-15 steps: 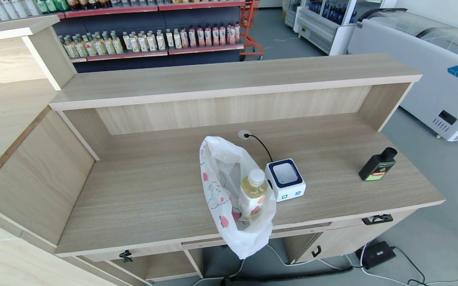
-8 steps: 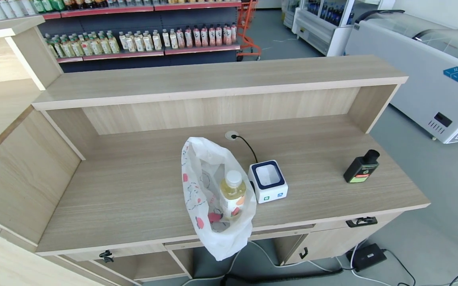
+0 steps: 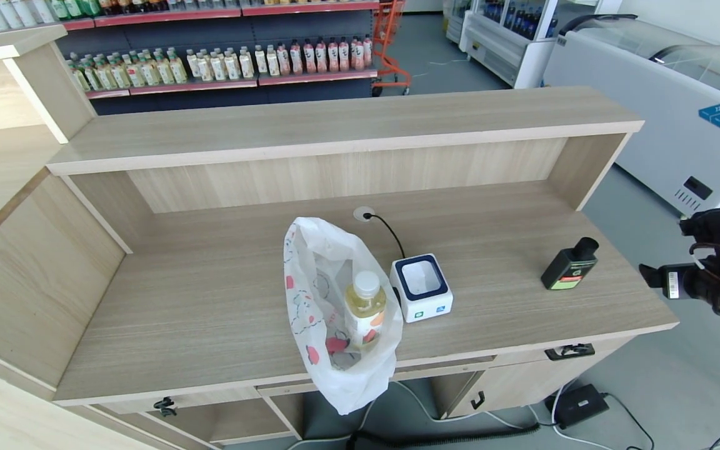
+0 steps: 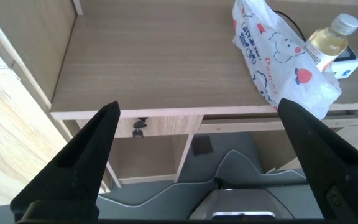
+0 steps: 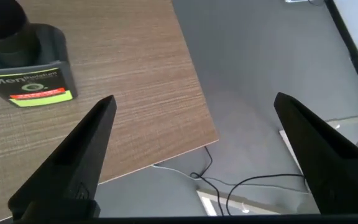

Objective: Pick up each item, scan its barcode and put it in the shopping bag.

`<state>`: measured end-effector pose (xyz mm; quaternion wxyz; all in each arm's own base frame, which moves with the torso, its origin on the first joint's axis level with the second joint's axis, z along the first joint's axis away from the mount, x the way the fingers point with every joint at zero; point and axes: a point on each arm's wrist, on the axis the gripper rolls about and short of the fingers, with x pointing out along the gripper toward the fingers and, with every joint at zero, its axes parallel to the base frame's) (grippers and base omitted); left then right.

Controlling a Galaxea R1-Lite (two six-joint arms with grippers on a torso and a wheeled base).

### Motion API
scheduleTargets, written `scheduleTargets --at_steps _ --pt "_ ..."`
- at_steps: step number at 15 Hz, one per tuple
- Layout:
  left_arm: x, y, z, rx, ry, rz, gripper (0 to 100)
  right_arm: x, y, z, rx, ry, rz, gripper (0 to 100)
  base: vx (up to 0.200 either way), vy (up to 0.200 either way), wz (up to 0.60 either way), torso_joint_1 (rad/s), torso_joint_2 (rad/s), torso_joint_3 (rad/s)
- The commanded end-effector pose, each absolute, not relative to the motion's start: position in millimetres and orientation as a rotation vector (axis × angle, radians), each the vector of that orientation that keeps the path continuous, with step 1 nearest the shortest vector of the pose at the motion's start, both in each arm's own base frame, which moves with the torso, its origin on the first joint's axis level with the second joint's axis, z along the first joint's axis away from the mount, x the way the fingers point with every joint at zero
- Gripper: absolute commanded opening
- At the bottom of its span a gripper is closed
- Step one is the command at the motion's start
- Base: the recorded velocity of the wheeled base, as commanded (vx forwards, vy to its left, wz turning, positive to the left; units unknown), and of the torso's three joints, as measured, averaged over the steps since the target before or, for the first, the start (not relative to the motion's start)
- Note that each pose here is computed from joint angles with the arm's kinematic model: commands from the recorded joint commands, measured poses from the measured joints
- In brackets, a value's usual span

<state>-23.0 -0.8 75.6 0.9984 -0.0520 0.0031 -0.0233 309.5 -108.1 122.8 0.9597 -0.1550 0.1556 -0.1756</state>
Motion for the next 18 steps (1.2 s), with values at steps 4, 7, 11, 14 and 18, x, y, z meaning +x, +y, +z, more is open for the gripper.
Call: scheduleTargets --at_steps 4,7,11,14,18 --pt "-23.1 -0.8 75.7 -0.104 0.006 -0.047 100 334.3 -80.4 94.3 -0.337 0.299 -0.248 100 0.000 0.000 0.00 0.000 0.00 0.000" --pt "-23.1 -0.8 75.7 -0.104 0.006 -0.047 100 339.3 -74.1 83.1 -0.343 0.330 -0.229 100 0.000 0.000 0.00 0.000 0.00 0.000" --pt "-23.1 -0.8 75.7 -0.104 0.006 -0.047 100 353.9 -76.1 79.1 -0.358 0.326 -0.250 100 0.000 0.000 0.00 0.000 0.00 0.000" --pt "-23.1 -0.8 75.7 -0.104 0.006 -0.047 100 364.7 -74.8 78.0 -0.358 0.344 -0.234 100 0.000 0.000 0.00 0.000 0.00 0.000" --pt "-23.1 -0.8 75.7 -0.104 0.006 -0.047 100 375.4 -64.9 74.7 -0.356 0.332 -0.200 100 0.000 0.000 0.00 0.000 0.00 0.000"
